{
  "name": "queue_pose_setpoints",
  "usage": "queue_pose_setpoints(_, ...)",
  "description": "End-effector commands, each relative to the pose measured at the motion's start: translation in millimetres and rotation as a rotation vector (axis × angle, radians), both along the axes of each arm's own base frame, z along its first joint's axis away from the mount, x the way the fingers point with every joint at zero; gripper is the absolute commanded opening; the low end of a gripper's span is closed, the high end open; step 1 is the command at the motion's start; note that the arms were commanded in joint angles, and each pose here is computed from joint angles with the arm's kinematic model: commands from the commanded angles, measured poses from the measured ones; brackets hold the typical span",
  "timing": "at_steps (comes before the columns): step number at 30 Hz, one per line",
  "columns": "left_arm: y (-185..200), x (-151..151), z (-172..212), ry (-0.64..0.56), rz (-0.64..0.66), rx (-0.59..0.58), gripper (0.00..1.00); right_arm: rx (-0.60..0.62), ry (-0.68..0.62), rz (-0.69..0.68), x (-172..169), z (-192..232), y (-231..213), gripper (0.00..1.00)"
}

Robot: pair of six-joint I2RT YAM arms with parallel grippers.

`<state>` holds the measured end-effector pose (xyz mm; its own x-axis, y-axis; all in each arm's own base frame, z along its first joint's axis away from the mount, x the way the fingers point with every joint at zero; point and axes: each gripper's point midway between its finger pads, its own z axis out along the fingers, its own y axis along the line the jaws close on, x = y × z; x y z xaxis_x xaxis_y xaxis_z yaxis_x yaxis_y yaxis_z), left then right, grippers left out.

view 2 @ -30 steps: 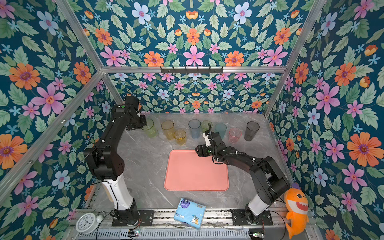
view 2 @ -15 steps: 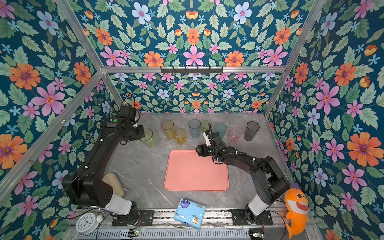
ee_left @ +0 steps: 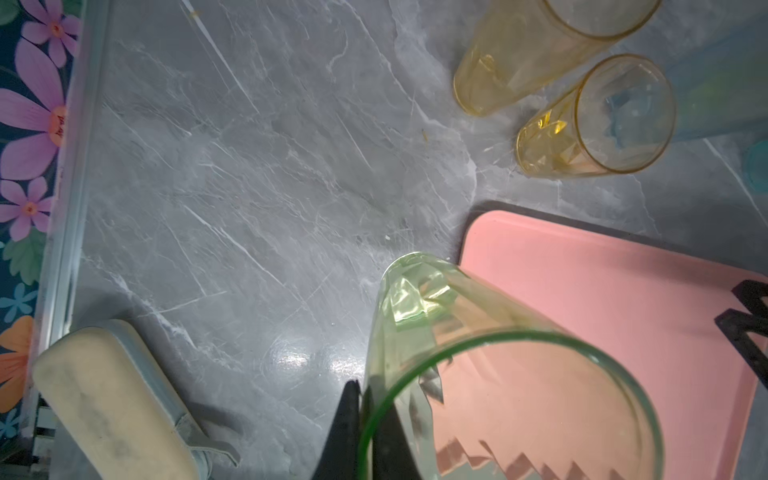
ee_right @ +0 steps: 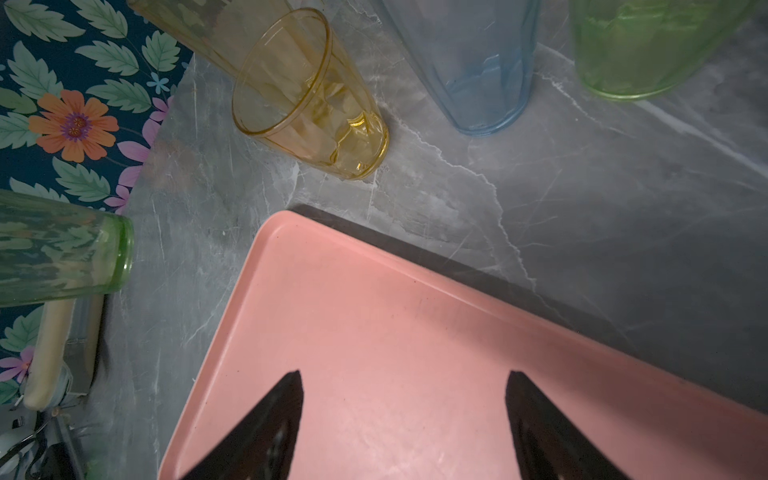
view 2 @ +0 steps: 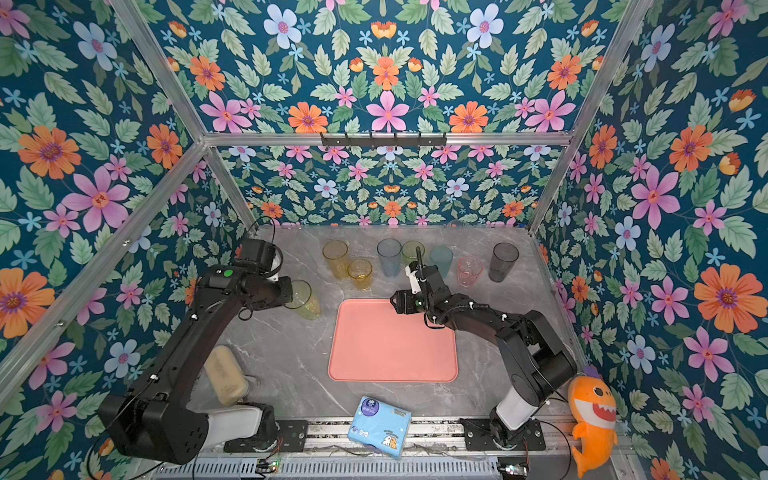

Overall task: Place the glasses into the tray
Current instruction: 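Lift the green cup with the left gripper and carry it over the tray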

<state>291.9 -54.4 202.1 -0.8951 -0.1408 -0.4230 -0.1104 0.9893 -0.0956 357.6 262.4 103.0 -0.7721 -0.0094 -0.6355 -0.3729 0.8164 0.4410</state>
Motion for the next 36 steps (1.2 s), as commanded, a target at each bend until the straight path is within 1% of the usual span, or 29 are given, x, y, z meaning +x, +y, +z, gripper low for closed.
queue_pose_setpoints(1,-12.4,4.8,-4.6,-0.017,-0.015,-0.040,0.00,0.014,-0.028,0.009,4.0,6.7,3.8,0.78)
queue_pose_setpoints(10,-41.0,11.7,-16.3,0.000,-0.080,-0.027,0.00,0.018,-0.028,0.012,4.1,7.1,4.7,0.78)
queue_pose_setpoints(22,-56.8,29.1,-32.4,0.032,-0.090,0.018,0.00,0.022,-0.026,0.014,3.5,9.6,5.3,0.77)
queue_pose_setpoints(36,-91.3,46.7,-43.3,0.042,-0.160,0.067,0.00,0.005,-0.023,0.002,3.6,10.4,1.9,0.77)
